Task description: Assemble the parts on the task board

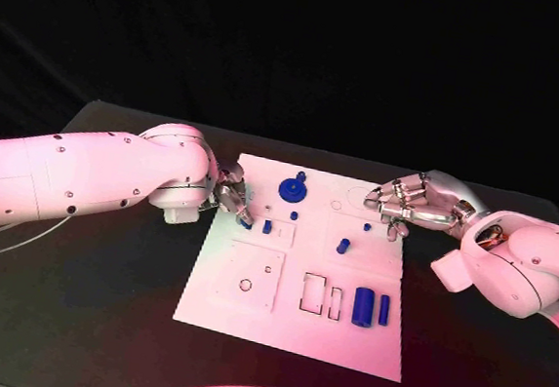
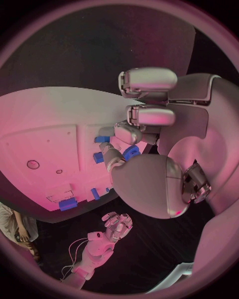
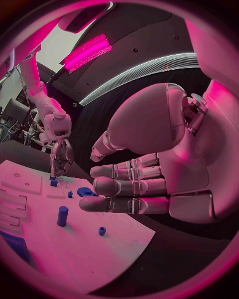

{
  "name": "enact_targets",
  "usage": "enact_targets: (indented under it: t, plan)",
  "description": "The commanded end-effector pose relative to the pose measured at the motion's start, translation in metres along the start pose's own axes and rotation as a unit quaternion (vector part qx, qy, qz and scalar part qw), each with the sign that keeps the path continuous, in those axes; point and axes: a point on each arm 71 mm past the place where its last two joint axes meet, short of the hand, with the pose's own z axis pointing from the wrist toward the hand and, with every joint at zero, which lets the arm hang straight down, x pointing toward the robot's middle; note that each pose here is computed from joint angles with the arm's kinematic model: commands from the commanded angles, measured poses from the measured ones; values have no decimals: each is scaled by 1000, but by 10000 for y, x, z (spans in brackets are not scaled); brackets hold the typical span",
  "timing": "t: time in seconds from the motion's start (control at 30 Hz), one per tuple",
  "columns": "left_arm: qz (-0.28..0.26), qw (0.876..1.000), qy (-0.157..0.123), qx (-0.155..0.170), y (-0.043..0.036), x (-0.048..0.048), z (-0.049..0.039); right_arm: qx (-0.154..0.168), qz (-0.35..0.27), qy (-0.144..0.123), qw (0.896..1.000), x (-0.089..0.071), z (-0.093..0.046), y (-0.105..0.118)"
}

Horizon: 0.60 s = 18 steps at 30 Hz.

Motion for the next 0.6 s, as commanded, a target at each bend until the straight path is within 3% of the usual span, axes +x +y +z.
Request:
enact_targets:
  t: [0.03,0.6]
  plan:
    - [8,1000,8,-4,2,21,1,-2,1,11,1000,23,0,4]
    - [8,1000,16,-2,-53,46,10,-3,1,11,1000,28,1,9]
